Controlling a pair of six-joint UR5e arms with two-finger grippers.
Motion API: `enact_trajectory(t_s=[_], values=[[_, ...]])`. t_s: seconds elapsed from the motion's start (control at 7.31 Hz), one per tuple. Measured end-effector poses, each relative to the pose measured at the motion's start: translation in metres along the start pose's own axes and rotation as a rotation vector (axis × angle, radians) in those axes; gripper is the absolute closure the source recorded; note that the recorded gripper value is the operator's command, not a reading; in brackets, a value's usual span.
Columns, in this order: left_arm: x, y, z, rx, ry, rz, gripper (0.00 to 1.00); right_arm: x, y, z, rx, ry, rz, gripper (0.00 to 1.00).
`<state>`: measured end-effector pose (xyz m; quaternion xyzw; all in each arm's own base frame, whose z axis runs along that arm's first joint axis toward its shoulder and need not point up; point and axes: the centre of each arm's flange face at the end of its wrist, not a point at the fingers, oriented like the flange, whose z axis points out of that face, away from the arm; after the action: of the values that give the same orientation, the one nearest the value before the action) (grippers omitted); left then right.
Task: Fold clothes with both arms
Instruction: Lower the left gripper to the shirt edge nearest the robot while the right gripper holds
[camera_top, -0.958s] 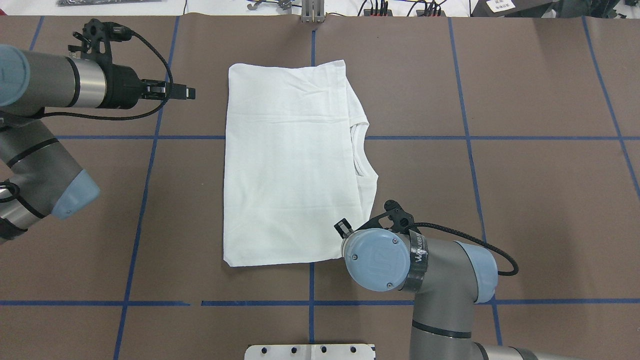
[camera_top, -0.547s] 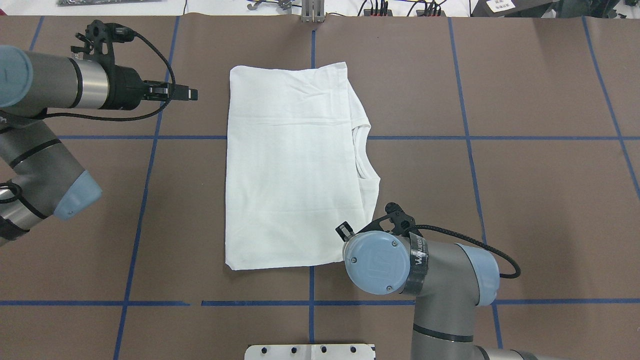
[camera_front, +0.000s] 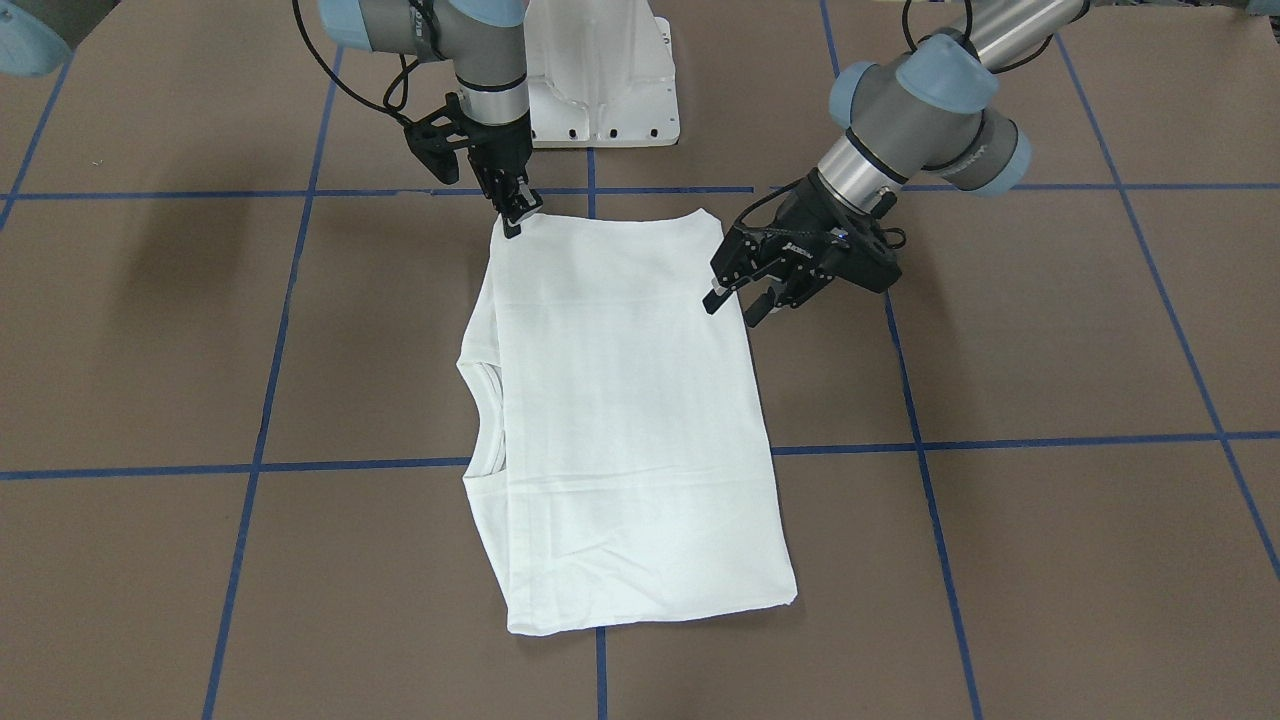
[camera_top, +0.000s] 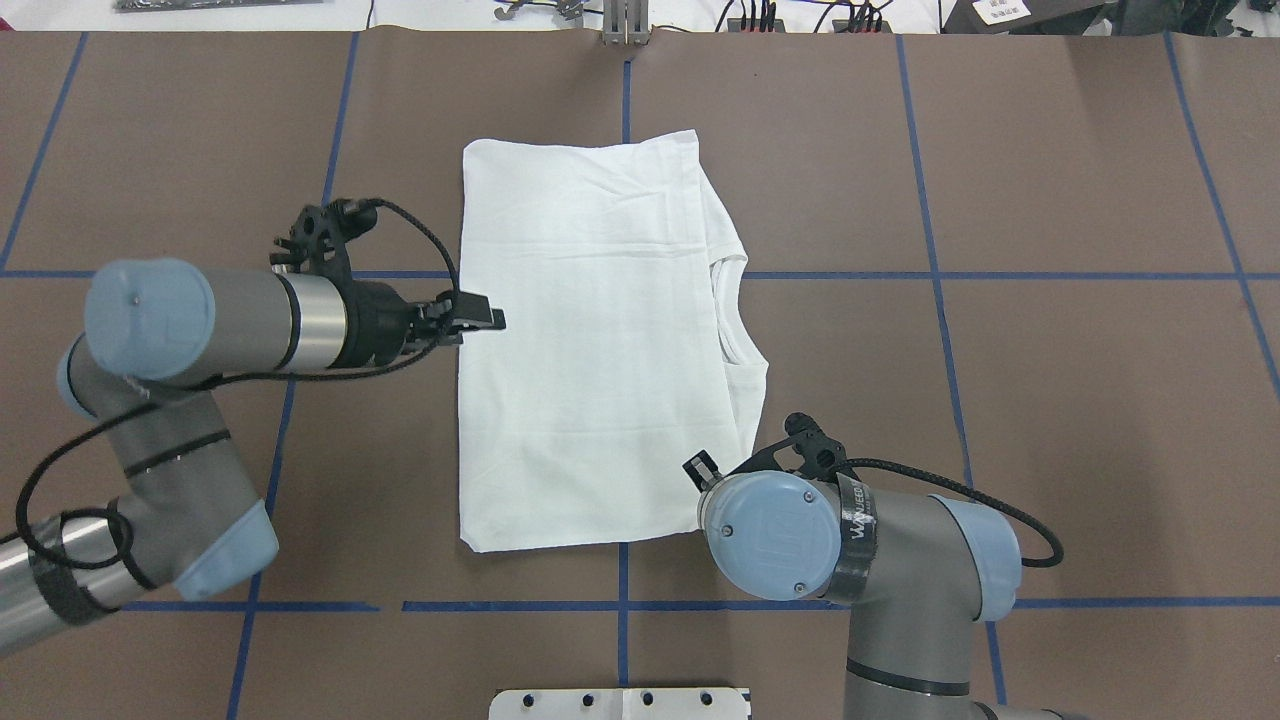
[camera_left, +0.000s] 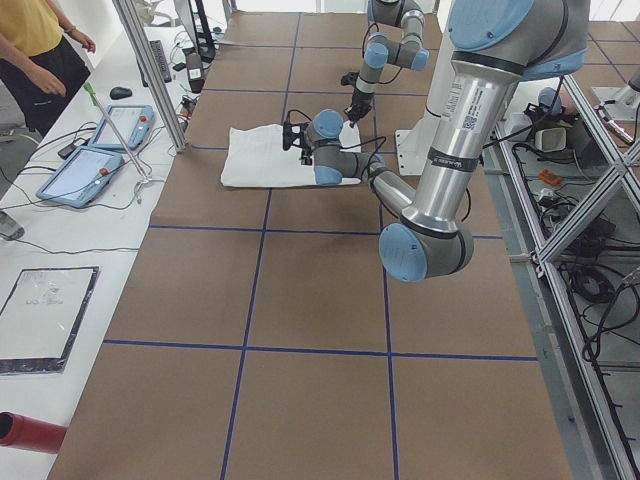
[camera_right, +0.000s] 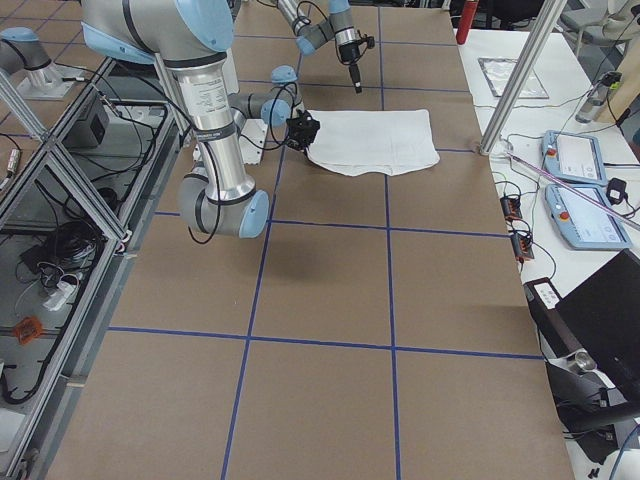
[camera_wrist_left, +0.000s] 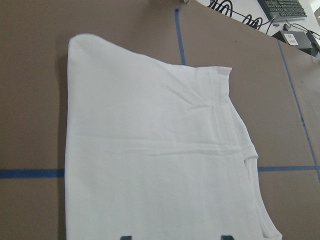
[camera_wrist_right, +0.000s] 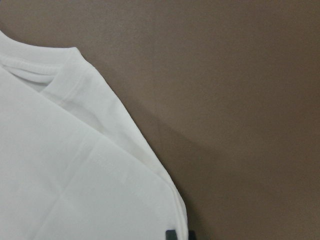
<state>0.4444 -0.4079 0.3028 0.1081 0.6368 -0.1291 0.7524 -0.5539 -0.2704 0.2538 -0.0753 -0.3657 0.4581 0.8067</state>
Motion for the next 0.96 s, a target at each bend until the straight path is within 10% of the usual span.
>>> enact_trajectory(t_s=[0.96], values=[[-0.002,0.182,-0.001,-0.038,-0.295,-0.338,0.34,0.025,0.015,-0.003,-0.026,0.021,-0.033,1.0]])
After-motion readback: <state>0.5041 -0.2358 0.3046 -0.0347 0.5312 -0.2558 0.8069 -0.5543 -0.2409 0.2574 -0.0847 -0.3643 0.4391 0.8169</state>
